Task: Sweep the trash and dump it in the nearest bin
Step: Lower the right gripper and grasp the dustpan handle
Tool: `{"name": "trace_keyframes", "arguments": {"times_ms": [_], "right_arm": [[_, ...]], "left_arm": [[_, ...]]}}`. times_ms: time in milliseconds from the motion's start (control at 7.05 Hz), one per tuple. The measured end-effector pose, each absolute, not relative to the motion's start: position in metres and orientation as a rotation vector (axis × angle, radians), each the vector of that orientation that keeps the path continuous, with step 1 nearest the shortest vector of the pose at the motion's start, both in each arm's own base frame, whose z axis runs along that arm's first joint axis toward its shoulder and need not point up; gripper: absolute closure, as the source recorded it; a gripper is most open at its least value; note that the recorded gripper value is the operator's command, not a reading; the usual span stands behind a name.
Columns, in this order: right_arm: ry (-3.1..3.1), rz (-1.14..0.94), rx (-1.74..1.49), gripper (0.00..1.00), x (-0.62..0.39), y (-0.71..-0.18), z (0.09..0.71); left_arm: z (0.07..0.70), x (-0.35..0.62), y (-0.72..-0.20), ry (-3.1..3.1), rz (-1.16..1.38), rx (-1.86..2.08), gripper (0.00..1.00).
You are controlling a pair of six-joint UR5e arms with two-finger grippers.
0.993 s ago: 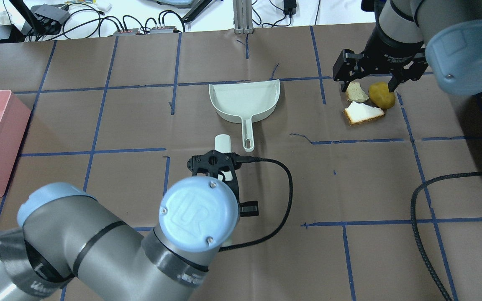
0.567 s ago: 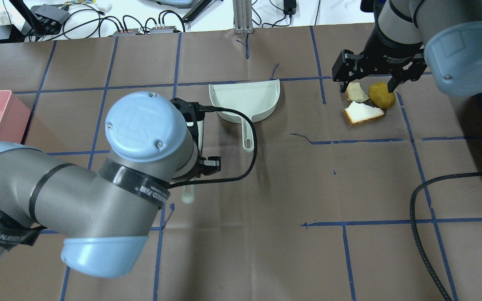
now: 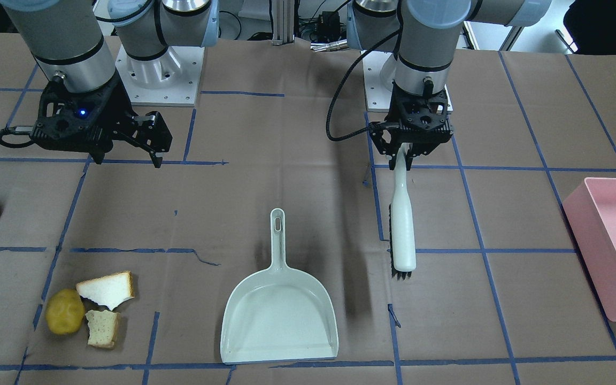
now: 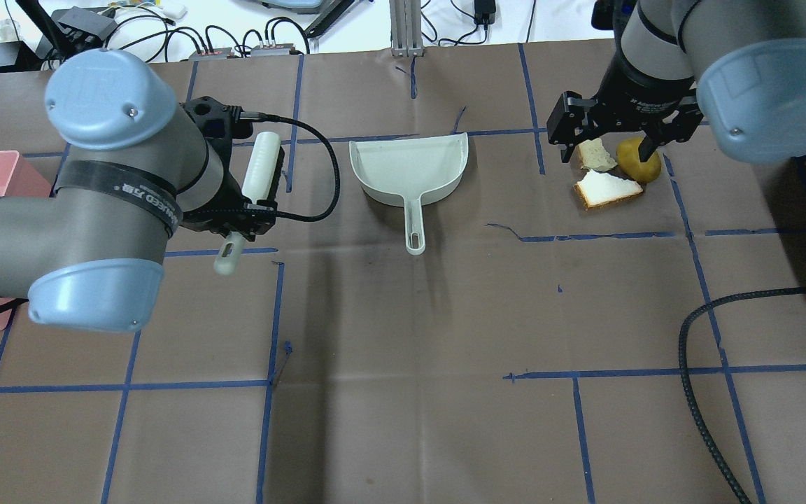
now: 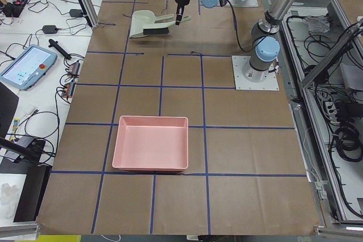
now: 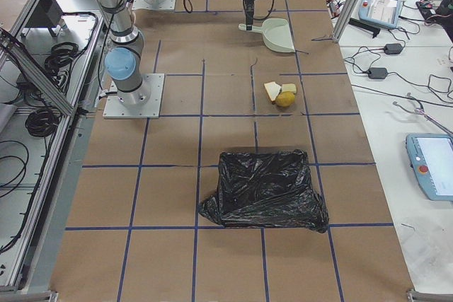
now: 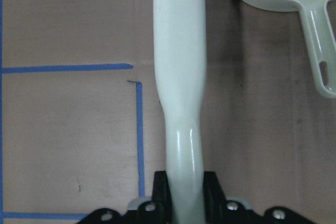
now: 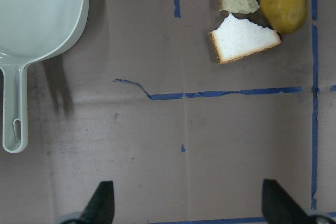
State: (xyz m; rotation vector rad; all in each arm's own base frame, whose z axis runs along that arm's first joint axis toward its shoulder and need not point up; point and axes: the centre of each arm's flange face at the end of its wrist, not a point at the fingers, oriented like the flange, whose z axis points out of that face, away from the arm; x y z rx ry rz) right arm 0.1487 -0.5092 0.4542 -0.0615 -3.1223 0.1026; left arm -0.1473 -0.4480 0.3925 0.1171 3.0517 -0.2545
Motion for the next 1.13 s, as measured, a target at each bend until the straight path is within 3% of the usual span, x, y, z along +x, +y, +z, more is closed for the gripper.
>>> {"name": "trace_keyframes", "arguments": {"times_ms": [1135], "right_arm": [[-3.126, 0.089, 0.109, 0.00, 0.332, -0.579, 0.372]], "left_arm": [[0.382, -0.106, -0.460, 3.072, -0.208, 0.150, 1.00]]}}
